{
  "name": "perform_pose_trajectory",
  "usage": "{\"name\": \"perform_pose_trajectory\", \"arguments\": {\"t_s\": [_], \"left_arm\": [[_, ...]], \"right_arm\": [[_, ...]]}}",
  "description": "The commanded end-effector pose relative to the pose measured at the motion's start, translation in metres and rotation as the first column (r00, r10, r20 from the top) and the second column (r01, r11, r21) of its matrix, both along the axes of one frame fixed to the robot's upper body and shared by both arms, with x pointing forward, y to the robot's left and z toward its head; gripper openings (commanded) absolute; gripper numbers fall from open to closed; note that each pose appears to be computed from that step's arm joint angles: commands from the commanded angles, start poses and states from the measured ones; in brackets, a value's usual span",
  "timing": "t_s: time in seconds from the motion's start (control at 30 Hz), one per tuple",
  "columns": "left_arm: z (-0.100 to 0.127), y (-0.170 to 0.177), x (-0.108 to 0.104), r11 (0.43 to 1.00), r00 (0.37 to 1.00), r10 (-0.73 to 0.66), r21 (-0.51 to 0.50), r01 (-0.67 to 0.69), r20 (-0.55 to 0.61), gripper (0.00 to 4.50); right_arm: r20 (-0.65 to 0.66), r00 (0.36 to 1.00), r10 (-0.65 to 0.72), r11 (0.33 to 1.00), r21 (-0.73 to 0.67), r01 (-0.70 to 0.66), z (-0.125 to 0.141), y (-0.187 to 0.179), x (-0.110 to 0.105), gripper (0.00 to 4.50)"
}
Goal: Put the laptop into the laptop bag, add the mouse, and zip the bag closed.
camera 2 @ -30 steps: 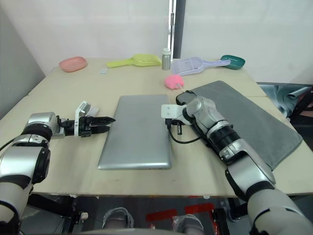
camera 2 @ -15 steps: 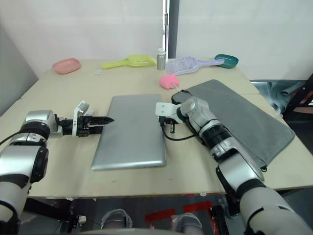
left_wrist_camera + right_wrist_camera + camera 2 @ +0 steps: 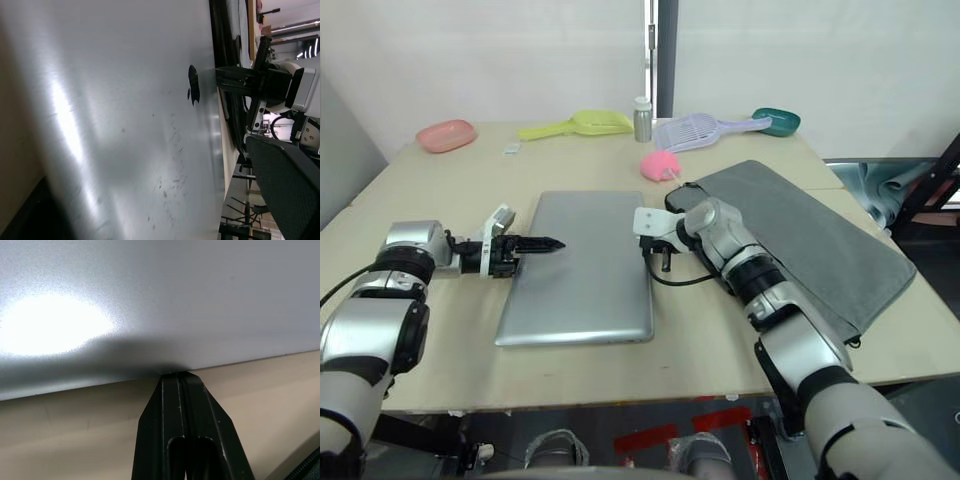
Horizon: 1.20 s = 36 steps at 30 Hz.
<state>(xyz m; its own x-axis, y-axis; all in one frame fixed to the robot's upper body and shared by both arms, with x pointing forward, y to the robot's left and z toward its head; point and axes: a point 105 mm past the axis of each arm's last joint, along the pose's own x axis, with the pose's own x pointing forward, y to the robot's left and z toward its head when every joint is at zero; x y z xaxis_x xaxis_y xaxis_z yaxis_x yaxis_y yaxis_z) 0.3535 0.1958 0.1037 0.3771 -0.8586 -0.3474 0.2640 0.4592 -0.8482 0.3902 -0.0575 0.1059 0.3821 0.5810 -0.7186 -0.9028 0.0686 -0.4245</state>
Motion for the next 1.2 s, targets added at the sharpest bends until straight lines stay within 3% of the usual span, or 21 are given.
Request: {"name": "perform_pose_trajectory", "arguments": {"t_s": [0.03, 0.23, 0.3, 0.57, 0.87, 1.03, 1.2], "left_arm": [[0.006, -0.008, 0.001, 0.999, 1.0, -0.018, -0.042, 0.019, 0.025, 2.98], [0.021, -0.002, 0.006, 0.998, 0.998, 0.01, -0.063, -0.006, 0.063, 0.88], [0.028, 0.0, 0.006, 0.997, 0.997, 0.009, -0.074, -0.004, 0.075, 0.37], [0.051, 0.002, 0.004, 0.996, 0.993, -0.024, -0.086, 0.034, 0.12, 0.36], [0.092, -0.012, -0.001, 0.986, 0.973, -0.108, -0.107, 0.132, 0.203, 0.31], [0.118, -0.001, -0.008, 0.982, 0.963, -0.074, -0.151, 0.116, 0.259, 0.31], [0.142, 0.002, -0.033, 0.967, 0.913, -0.101, -0.179, 0.184, 0.394, 0.31]], "right_arm": [[-0.012, 0.997, 0.075, 0.997, 0.005, -0.075, -0.006, 0.019, -0.009, 0.0], [-0.01, 0.999, 0.034, 0.999, -0.008, -0.034, -0.006, 0.003, -0.003, 0.0], [-0.006, 1.0, 0.014, 1.0, -0.01, -0.015, -0.004, -0.005, 0.0, 0.0], [-0.01, 0.999, -0.038, 0.999, 0.008, 0.038, 0.008, -0.037, 0.002, 0.0], [-0.094, 0.995, 0.034, 0.966, 0.258, -0.008, 0.056, -0.042, -0.031, 0.0], [-0.095, 0.995, 0.035, 0.904, 0.428, 0.009, 0.098, -0.055, -0.059, 0.0], [-0.093, 0.993, -0.079, 0.801, 0.587, 0.119, 0.134, -0.089, -0.081, 0.0]]}}
